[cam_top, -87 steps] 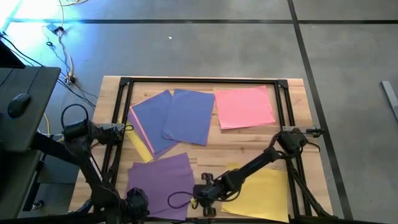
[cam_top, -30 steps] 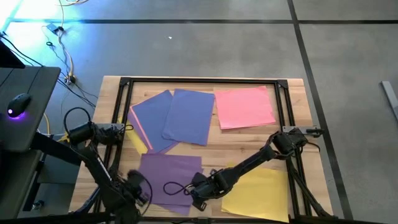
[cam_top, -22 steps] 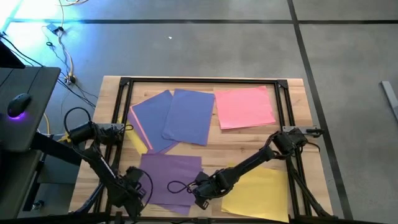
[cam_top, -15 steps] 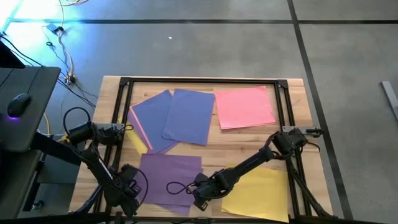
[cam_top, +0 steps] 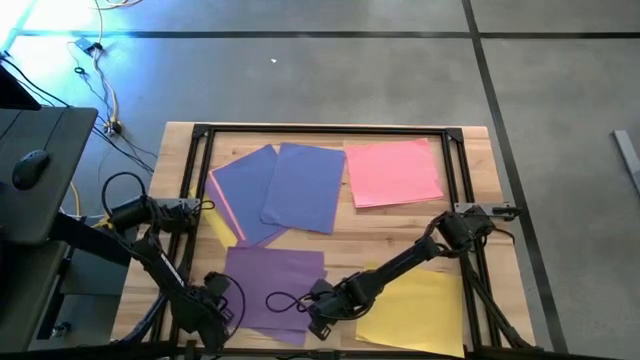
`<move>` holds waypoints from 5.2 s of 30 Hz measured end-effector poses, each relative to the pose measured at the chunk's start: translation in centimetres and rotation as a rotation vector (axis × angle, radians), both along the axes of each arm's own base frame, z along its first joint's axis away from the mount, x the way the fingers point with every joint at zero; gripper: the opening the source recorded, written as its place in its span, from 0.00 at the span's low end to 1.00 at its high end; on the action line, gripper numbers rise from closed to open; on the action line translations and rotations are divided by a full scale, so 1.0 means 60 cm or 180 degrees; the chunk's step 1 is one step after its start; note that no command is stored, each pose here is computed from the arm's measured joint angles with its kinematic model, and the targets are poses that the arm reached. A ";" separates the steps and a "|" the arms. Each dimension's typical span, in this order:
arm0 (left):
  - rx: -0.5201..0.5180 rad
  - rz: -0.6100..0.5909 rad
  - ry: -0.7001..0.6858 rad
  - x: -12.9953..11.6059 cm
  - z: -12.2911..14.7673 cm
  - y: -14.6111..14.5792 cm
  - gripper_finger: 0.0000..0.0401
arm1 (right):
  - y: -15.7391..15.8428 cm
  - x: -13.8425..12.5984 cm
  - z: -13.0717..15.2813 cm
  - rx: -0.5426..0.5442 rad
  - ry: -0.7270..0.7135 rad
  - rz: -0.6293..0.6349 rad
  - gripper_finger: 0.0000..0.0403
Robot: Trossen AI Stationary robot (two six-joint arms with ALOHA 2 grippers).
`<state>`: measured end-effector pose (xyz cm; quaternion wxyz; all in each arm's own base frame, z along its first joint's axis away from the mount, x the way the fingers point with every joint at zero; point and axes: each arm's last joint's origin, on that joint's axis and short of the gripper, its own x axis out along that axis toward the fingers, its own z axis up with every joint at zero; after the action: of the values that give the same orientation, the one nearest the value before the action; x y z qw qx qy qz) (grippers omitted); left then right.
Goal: Organize paper
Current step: Stack the purple paper on the bottom left of the table
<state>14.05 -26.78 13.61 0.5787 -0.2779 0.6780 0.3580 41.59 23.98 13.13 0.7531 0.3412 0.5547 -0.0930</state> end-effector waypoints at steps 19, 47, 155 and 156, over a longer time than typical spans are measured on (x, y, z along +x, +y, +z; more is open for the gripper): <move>-0.0056 0.0419 -0.0376 -0.017 0.025 -0.033 0.00 | -0.001 -0.002 0.027 -0.0024 -0.0137 0.0040 0.00; -0.0032 0.0332 -0.0340 -0.024 0.003 -0.040 0.00 | 0.015 0.002 0.037 0.0164 -0.0352 0.0043 0.00; 0.0212 -0.0183 -0.1253 0.051 0.005 -0.017 0.00 | -0.061 -0.065 0.163 -0.0630 0.0051 -0.0022 0.00; 0.0272 -0.0285 -0.1225 0.052 0.005 -0.012 0.00 | -0.062 -0.064 0.163 -0.0626 0.0042 -0.0031 0.00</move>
<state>17.18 -27.52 13.88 0.7243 -0.2859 0.5507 0.3006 37.77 20.24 22.92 0.7789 0.2676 0.5462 -0.1529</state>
